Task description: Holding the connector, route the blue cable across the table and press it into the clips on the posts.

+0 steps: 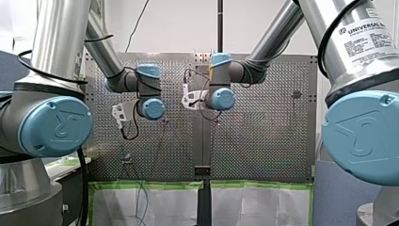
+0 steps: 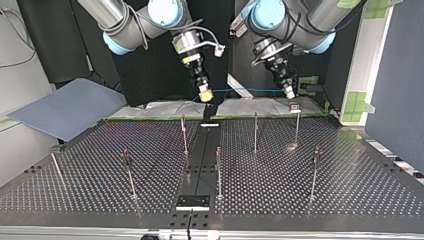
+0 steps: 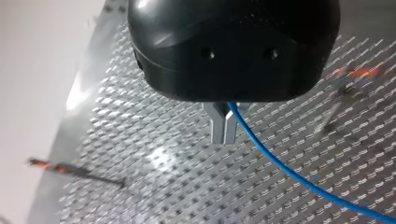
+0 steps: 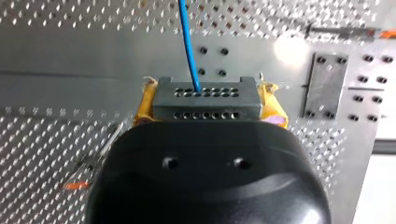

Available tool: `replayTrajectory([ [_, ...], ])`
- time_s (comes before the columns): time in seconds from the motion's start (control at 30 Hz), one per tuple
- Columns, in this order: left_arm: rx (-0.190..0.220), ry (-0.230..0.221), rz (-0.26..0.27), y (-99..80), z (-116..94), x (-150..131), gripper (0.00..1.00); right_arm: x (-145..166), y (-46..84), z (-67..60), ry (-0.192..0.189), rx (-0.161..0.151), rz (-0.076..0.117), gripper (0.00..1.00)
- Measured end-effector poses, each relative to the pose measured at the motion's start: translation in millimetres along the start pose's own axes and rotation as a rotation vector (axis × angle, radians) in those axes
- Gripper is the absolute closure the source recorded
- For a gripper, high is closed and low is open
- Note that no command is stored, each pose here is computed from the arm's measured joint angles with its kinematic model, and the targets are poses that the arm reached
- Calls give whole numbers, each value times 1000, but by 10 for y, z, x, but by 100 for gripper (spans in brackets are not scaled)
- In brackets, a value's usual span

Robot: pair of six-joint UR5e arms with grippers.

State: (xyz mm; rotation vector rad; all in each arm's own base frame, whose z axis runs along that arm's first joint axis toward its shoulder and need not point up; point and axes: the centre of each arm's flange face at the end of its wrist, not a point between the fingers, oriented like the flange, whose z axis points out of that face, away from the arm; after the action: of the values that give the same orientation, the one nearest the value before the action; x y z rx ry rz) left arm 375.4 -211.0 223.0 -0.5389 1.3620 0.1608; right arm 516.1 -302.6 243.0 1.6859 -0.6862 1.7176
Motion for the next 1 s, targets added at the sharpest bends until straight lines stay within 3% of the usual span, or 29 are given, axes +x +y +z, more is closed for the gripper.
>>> replayTrajectory([
  [0.17, -15, -30, -5, -33, 197, -236, 100, 49, -55, 118, -15, 44, 5, 100],
  [0.33, -37, -47, 6, 30, 338, -443, 100, -34, -137, 229, -53, 77, 4, 100],
  [0.57, -39, -51, 12, 82, 350, -670, 100, 66, -209, 343, -68, 96, 13, 100],
  [0.83, 11, -47, 34, 64, 277, -934, 100, 288, -279, 447, -68, 106, 16, 100],
  [1.0, 64, -59, 3, -19, 263, -1199, 100, 464, -312, 523, -68, 107, 16, 100],
])
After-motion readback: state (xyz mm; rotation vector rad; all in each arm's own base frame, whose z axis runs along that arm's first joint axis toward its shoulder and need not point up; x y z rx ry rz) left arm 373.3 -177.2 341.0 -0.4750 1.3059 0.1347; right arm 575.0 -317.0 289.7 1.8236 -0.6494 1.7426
